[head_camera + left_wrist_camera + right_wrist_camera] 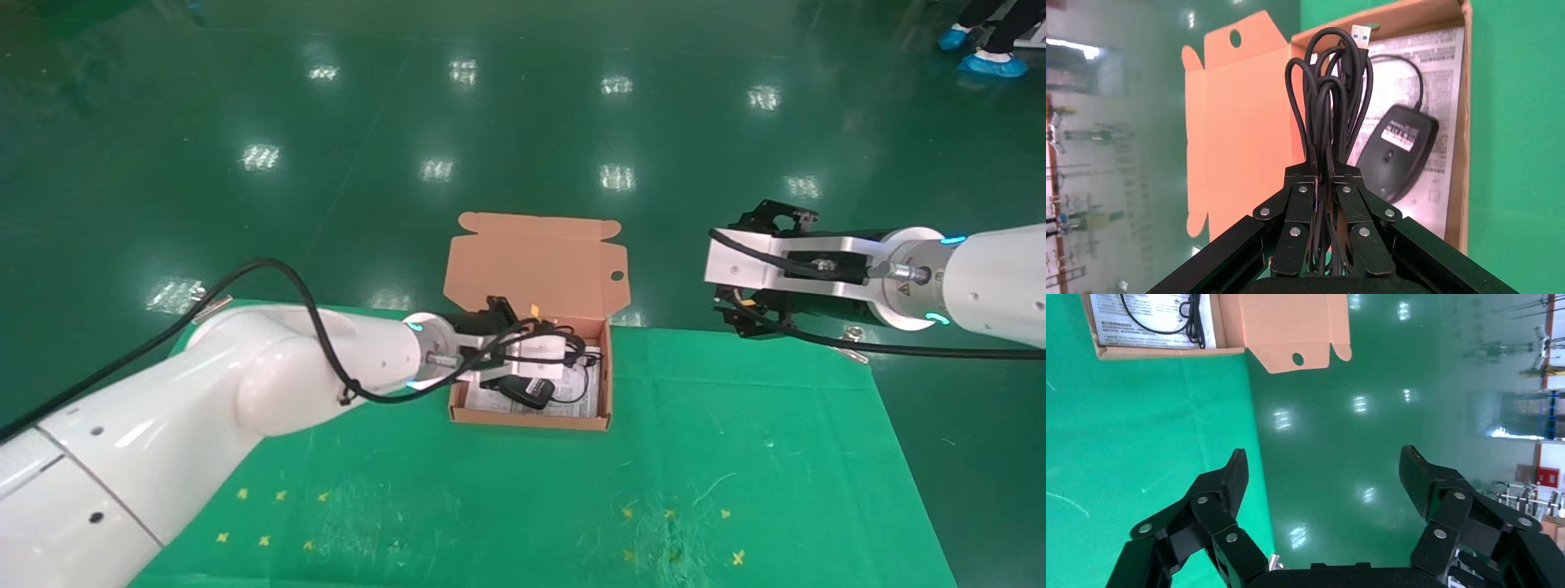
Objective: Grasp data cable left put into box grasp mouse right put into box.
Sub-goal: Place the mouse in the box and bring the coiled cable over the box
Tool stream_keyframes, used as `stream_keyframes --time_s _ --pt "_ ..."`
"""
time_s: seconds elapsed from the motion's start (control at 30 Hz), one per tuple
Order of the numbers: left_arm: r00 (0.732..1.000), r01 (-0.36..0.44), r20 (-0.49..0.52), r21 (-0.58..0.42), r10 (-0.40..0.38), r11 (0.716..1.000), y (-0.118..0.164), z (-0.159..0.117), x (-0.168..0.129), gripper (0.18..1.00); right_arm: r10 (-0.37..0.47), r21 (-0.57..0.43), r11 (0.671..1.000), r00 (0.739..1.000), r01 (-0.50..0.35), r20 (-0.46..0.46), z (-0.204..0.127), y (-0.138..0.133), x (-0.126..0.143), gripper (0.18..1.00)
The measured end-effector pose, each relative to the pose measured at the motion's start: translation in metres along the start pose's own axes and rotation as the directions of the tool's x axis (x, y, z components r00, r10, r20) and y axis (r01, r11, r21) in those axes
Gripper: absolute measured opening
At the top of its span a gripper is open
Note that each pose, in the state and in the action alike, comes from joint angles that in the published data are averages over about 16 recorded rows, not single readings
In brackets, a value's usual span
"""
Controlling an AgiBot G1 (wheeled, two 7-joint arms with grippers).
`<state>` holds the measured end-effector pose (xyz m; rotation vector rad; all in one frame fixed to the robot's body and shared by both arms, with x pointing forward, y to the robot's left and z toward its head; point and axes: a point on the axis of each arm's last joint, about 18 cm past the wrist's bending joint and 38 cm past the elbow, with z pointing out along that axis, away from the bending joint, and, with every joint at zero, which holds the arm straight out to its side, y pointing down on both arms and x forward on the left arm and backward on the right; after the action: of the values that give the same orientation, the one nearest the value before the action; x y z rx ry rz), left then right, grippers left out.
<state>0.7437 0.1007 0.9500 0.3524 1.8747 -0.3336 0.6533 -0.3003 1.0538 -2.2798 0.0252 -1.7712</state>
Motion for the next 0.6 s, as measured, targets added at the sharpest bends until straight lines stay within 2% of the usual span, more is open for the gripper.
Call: stream_keyframes --time_s 0.33,0.6 --pt "1.0 -0.024 -0.007 0.016 0.024 1.0 -0.0059 0.0062 0.0086 0.21 -0.006 -0.005 1.0 1.0 0.006 -0.002 -0.0019 -0.0004 0.0012 0.958" --pt "0.999 -0.034 0.015 0.022 0.033 0.999 -0.0057 0.0018 0.0017 0.257 -0.001 -0.005 1.0 1.0 0.001 -0.009 0.0001 -0.0006 0.0049 0.994"
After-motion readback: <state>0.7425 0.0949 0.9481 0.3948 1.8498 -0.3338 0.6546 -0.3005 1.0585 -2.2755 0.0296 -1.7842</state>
